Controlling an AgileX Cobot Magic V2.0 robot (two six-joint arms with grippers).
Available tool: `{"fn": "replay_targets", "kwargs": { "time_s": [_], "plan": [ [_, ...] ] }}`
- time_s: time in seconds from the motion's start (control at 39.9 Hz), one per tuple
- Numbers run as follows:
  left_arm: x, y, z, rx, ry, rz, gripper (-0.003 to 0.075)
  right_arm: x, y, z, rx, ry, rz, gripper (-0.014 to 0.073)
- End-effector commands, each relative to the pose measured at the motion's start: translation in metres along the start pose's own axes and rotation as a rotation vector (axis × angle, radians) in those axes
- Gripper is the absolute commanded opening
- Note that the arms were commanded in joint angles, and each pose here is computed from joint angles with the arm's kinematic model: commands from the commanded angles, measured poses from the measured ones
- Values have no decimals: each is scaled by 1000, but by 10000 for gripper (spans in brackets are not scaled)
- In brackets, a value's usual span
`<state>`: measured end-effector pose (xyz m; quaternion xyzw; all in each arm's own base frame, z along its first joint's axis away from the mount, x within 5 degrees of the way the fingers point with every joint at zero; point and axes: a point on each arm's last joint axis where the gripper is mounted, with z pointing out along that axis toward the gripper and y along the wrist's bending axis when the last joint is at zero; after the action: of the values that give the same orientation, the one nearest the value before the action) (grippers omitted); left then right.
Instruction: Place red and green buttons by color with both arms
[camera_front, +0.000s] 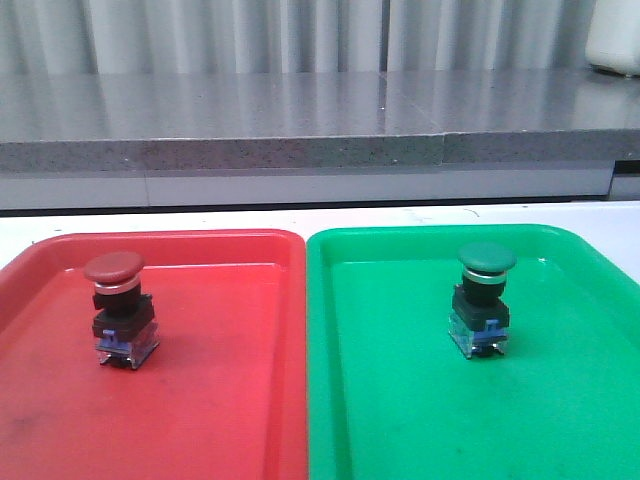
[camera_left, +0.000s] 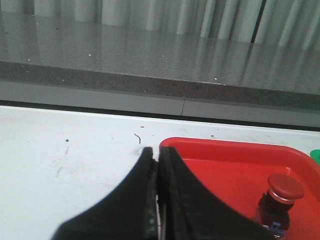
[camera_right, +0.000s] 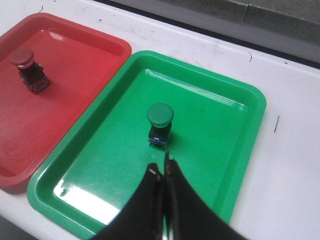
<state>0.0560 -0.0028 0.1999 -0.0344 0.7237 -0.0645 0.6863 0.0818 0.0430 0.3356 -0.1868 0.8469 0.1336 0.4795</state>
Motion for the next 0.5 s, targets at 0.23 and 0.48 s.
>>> {"fn": "replay_targets", "kwargs": {
  "time_s": [0.23, 0.48],
  "plan": [
    [-4, -1, -1, 25, -124, -7, -20, -12, 0, -5, 6, -91, -2, -70],
    [-5, -1, -1, 36, -128, -20, -20, -12, 0, -5, 6, -91, -2, -70]
  ]
}}
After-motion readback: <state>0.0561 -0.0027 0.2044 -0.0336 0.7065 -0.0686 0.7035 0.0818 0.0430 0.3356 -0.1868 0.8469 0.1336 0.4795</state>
